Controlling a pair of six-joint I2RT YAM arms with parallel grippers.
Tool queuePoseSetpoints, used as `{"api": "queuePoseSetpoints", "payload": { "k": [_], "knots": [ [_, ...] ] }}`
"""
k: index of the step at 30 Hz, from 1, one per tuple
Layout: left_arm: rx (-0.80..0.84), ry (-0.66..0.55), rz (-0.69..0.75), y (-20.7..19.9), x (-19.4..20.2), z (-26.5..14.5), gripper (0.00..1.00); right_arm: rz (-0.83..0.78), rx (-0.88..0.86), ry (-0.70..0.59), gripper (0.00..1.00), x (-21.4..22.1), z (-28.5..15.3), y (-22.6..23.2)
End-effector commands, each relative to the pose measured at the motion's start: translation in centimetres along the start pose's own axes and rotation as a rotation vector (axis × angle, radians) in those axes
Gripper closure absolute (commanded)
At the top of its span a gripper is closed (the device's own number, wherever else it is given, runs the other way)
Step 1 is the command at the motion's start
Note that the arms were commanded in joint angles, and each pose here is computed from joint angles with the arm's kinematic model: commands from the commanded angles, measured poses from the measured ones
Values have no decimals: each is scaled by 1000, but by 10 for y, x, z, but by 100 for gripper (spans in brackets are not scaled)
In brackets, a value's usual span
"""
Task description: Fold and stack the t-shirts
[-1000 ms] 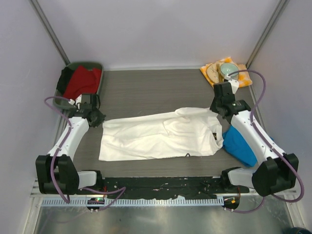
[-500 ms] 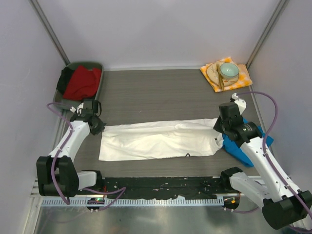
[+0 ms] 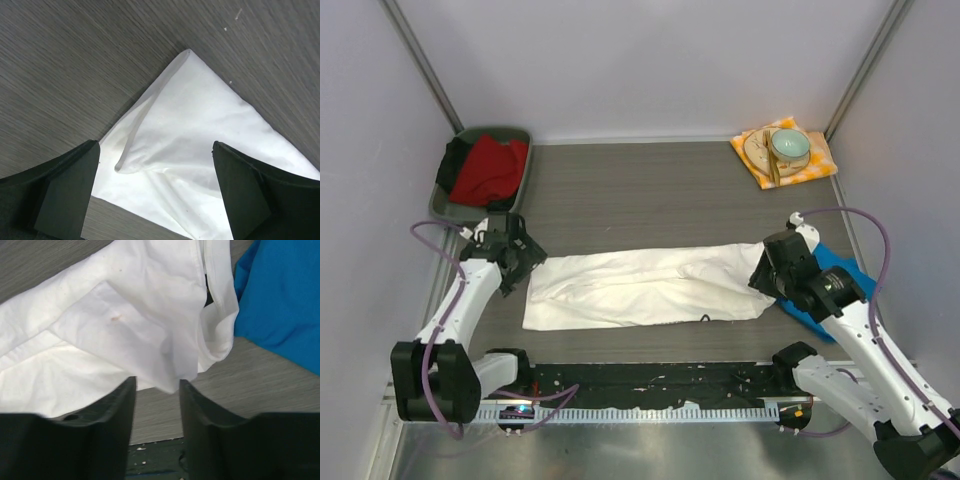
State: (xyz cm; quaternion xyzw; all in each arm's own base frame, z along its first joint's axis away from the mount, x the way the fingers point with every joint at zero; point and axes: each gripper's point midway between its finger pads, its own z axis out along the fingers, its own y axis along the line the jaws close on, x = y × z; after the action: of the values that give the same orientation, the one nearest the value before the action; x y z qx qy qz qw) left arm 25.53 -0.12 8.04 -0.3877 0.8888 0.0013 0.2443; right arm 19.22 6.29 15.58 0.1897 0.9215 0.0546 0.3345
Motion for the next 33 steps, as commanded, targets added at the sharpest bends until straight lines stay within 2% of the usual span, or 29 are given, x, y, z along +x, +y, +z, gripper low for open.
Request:
{"api": "queuePoseSetpoints", "payload": {
  "k": [1, 3, 4, 9, 13, 16, 18, 22, 25, 26, 29, 33],
  "knots": [
    [62, -53, -51, 0, -7, -28, 0, 44, -14, -20, 47, 1, -15, -4],
    [86, -92, -53, -1, -16, -40, 0, 42, -21, -23, 32, -1, -17, -2],
    [90, -107, -45, -2, -19, -44, 0, 42, -27, -29, 29, -5, -20, 0],
    [140, -147, -31, -18, -37, -58, 0, 19, -28, -106, 18, -31, -18, 11],
    [170, -118, -17, -37, -42, -47, 0, -42, -7, -87, 14, -36, 15, 29],
    [178, -92, -12, -52, -45, -34, 1, -82, -29, -94, 2, -44, 42, 49],
    [191, -87, -6, -61, -45, -28, 2, -94, -39, -84, 0, -46, 65, 65],
    [174, -49, 6, -70, -40, -9, 4, -120, -57, -27, 3, -40, 101, 87],
    [161, -36, 18, -70, -34, 0, 4, -127, -51, -7, 19, -33, 116, 91],
    [159, -32, 19, -70, -33, 1, 4, -130, -47, -2, 28, -31, 119, 90],
    [160, -31, 17, -71, -32, 2, 5, -140, -44, 14, 40, -26, 128, 91],
    [163, -37, 19, -71, -33, 1, 5, -149, -44, 47, 47, -16, 137, 93]
  ]
}}
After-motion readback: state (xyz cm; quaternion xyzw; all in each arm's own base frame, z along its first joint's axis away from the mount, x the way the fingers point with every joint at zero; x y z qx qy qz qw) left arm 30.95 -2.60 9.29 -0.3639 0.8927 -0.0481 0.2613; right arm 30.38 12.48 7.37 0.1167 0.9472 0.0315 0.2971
